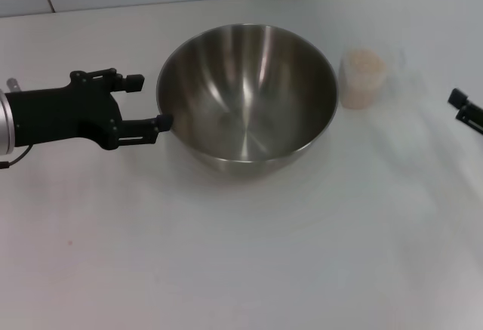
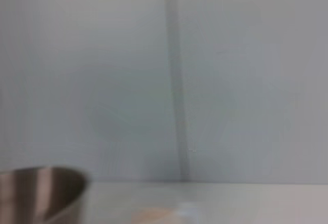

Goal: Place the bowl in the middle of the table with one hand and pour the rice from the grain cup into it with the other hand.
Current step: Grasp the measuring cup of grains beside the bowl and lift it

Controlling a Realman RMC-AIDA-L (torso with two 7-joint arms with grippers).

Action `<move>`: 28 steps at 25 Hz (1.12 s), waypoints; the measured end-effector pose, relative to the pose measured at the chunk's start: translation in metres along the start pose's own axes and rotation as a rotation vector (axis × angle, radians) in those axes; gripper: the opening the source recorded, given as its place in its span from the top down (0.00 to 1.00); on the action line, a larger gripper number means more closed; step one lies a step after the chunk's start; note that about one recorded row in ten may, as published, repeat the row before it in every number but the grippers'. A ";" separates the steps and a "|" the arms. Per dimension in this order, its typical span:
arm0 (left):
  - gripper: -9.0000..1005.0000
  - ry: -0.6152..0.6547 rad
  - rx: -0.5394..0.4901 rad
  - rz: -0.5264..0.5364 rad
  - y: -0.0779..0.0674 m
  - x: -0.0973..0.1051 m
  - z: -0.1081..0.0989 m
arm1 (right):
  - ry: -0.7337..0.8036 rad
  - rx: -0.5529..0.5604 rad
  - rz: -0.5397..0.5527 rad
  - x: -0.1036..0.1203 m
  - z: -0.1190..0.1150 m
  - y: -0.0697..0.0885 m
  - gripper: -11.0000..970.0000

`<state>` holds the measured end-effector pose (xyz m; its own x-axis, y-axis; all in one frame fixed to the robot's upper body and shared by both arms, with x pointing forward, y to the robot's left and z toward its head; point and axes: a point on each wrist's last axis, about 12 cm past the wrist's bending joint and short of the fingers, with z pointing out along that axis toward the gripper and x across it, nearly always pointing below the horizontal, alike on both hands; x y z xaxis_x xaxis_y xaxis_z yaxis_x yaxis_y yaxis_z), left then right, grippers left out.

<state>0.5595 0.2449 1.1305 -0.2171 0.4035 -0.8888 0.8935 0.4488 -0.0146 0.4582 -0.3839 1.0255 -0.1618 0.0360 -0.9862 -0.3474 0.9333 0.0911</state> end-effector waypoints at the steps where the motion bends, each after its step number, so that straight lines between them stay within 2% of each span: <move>1: 0.20 0.004 -0.004 -0.002 0.000 0.002 -0.001 | 0.001 0.054 0.009 0.003 0.007 -0.003 0.15; 4: 0.19 0.008 -0.006 -0.015 0.000 0.005 -0.001 | 0.027 0.077 0.010 0.005 0.016 -0.004 0.15; 6: 0.19 0.010 -0.004 -0.018 -0.001 0.006 -0.001 | 0.070 0.096 0.011 0.008 0.034 -0.002 0.15; 7: 0.19 0.010 -0.004 -0.018 -0.001 0.006 -0.001 | 0.070 0.096 0.011 0.008 0.034 -0.002 0.15; 15: 0.19 0.009 0.003 -0.023 -0.001 0.003 0.001 | 0.164 0.074 -0.022 0.009 0.079 0.010 0.15; 21: 0.19 0.006 0.008 -0.016 0.000 0.000 0.002 | 0.167 0.075 -0.032 0.002 0.096 0.012 0.15; 28: 0.19 0.006 0.014 -0.020 -0.001 -0.001 0.003 | 0.160 0.096 -0.036 -0.004 0.106 0.011 0.15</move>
<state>0.5603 0.2418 1.1301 -0.2374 0.3998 -0.8853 0.8945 0.4454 -0.0387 0.5527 -0.3364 1.0156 -0.2982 -0.0478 -0.9533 -0.2671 0.9630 0.0352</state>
